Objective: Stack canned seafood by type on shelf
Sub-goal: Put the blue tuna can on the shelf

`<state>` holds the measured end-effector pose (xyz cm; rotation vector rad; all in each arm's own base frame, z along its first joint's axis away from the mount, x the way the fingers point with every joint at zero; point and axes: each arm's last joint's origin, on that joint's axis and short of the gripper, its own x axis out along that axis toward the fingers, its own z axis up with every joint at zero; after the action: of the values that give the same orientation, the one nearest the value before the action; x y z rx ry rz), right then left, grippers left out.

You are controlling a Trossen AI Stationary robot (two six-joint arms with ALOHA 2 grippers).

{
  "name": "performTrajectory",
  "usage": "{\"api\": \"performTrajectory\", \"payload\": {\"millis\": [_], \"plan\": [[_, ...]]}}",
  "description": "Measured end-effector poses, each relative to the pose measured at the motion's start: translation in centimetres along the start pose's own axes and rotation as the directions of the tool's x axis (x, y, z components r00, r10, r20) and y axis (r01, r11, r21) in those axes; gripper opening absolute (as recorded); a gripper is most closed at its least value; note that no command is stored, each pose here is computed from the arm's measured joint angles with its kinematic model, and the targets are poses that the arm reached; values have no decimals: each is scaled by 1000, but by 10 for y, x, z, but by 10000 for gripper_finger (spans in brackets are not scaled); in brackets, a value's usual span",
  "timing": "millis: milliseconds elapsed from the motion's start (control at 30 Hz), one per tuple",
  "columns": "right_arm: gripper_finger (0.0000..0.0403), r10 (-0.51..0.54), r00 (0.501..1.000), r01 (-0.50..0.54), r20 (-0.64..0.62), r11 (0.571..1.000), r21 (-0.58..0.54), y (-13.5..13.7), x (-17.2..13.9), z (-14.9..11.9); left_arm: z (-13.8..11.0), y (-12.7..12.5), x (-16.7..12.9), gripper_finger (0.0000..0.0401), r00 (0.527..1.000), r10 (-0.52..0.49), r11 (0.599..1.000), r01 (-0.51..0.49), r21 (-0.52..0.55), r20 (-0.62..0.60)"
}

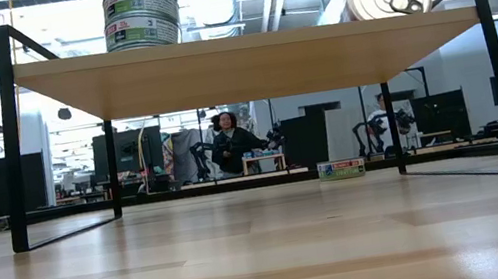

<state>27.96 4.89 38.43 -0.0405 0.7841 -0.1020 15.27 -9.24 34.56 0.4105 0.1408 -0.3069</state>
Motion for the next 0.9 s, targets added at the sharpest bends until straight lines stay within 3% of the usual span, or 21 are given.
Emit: {"api": "performTrajectory", "payload": {"millis": [200,333,467,633,900], "plan": [[352,-16,998,21,-68,998,63,11,-18,-4,-1,2,0,210,997,70,998,-70,9,-23],[390,-42,986,52,-163,997,58,5,-22,-11,-1,3,0,210,994,100,994,-99,37,-36],[393,-14,979,29,-203,997,72,-7,-19,-11,-1,3,0,210,993,114,989,-110,95,-38],[398,-22,951,32,-308,999,26,-17,-4,-15,-1,4,0,210,990,132,986,-127,107,-45],[396,50,895,-61,-444,998,-10,-16,34,-17,-2,7,-1,210,964,251,965,-241,106,-84]]}}
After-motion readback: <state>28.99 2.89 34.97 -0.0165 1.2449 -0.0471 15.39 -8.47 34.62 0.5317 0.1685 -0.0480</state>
